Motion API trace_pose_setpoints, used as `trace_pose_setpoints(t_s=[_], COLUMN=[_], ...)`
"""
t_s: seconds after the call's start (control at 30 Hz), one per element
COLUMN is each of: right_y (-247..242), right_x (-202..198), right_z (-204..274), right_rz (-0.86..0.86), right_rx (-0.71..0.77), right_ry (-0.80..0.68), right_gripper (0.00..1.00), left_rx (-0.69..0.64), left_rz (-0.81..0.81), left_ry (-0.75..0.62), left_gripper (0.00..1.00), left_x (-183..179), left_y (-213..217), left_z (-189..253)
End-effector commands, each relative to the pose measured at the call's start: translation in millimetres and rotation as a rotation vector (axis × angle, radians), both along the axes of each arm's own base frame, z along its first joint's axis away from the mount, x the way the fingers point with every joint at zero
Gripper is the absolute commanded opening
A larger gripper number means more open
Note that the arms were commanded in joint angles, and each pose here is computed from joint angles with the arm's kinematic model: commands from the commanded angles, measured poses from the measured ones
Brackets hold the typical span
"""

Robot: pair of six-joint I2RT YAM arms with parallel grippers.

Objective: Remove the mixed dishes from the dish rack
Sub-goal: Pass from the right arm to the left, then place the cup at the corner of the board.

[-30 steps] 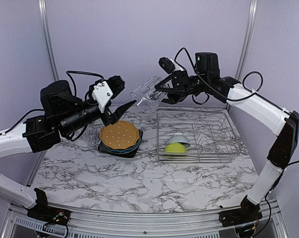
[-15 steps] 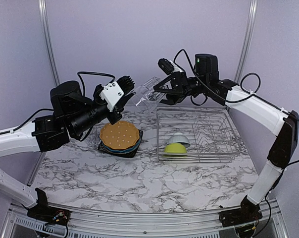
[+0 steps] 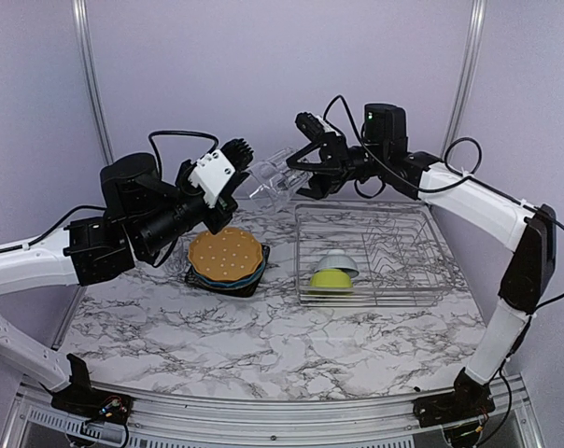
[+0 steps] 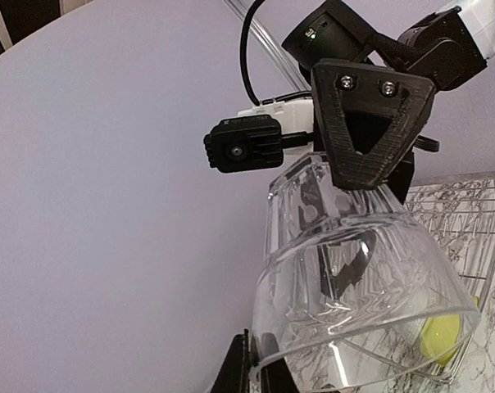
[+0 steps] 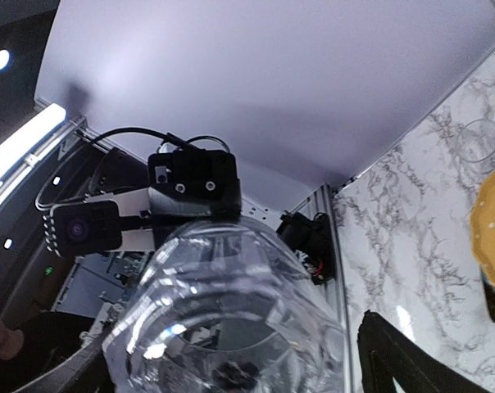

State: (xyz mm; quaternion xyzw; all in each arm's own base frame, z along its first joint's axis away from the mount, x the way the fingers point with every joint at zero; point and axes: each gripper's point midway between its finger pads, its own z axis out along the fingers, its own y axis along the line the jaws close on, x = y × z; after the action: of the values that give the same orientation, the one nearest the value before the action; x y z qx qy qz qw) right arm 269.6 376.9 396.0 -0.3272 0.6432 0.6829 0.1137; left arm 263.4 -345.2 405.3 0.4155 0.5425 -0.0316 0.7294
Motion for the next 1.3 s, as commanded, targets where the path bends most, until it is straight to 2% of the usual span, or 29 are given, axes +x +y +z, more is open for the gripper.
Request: trace_pose_setpoints(t_s=[0.0, 0.17, 0.33, 0.53, 0.73, 1.0, 1.27], right_y=[-21, -52, -75, -98, -99, -99, -102], right_x=[54, 97, 125, 149, 153, 161, 164], right_z=[4, 1, -10, -27, -42, -54, -73], right_rz=[-0.185, -0.356, -0.475, -0.578, -0.578, -0.581, -0.601], right_rx=[-0.001, -0.020, -0.060, -0.136, -0.152, -0.205, -0.265], right_ry=[-0.057, -0.080, -0.095, -0.126, -0.110, -0.129, -0.117], right_gripper=[0.98, 0.98, 0.98, 0.98, 0.98, 0.98, 0.98], left_rx=[-0.210, -0.330, -0.447, -0.623, -0.754, -0.908, -0.925], left_rz=[0.089, 0.194, 0.460, 0.657, 0.804, 0.918, 1.083], left_ry=[0.085, 0.220, 0.403, 0.560, 0.720, 0.969, 1.195], left_gripper=[0.00, 0.00, 0.00, 0.00, 0.00, 0.00, 0.00], left_x=[10, 29, 63, 86, 103, 119, 125], left_y=[31, 66, 129, 194, 248, 296, 323], left_z=[30, 26, 9, -2, -29, -85, -164])
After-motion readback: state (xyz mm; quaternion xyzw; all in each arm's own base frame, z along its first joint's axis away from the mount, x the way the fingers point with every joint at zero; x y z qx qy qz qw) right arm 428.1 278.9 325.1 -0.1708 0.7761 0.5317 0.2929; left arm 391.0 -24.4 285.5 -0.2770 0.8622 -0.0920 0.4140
